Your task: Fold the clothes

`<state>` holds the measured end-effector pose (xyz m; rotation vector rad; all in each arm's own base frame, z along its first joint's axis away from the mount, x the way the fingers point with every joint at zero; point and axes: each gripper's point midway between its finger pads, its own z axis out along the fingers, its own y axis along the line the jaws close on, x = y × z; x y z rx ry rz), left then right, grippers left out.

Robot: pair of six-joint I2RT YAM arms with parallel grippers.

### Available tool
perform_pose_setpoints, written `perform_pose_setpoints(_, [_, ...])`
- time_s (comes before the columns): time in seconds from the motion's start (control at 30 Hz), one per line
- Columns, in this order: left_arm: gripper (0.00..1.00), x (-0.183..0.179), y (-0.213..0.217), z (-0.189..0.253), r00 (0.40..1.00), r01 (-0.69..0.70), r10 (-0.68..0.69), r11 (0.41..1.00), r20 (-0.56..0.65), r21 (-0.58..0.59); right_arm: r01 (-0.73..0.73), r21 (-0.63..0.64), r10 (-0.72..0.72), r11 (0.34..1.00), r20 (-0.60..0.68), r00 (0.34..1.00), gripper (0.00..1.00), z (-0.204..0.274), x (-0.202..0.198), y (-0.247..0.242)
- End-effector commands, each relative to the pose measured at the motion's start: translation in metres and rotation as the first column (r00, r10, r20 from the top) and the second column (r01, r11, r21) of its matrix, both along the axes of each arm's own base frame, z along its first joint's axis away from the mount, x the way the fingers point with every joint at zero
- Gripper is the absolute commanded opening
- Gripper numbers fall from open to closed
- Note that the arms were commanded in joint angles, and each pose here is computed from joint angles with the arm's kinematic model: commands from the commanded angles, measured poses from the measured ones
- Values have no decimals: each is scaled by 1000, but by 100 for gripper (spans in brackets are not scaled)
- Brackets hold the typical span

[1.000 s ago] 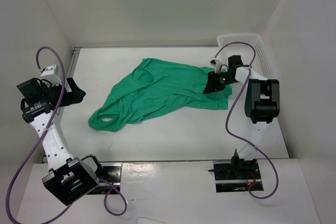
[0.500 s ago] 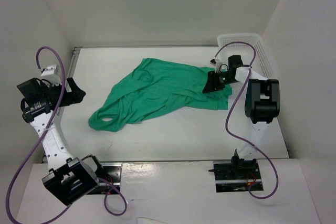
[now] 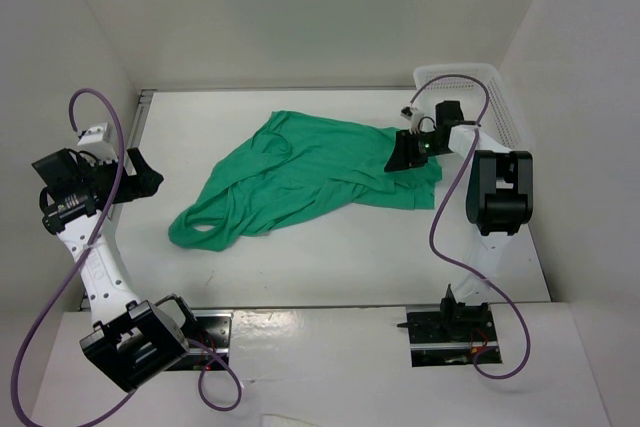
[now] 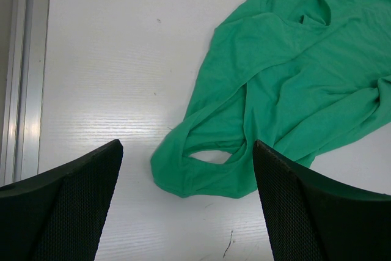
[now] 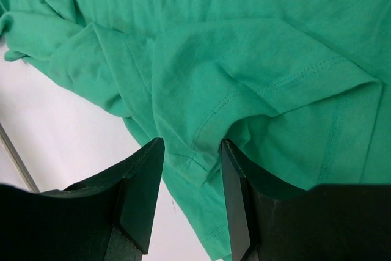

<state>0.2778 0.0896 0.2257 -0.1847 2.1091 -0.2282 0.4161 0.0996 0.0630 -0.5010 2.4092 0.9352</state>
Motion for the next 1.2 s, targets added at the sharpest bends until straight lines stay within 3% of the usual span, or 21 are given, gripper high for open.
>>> perform_pose_setpoints(0.0, [93,0,-6,5,999,18,-17,1000,28,-6,-22,46,17,999,104,994,50,29,20,4])
perform_pose_setpoints(0.9, [93,0,-6,5,999,18,-17,1000,28,-6,-146,100,153,984,-67,986,50,-16,-31,12])
perform_pose_setpoints(1.17, [93,0,-7,5,999,25,-25,1000,32,-10,-168,105,176,980,-66,982,50,-20,-35,12])
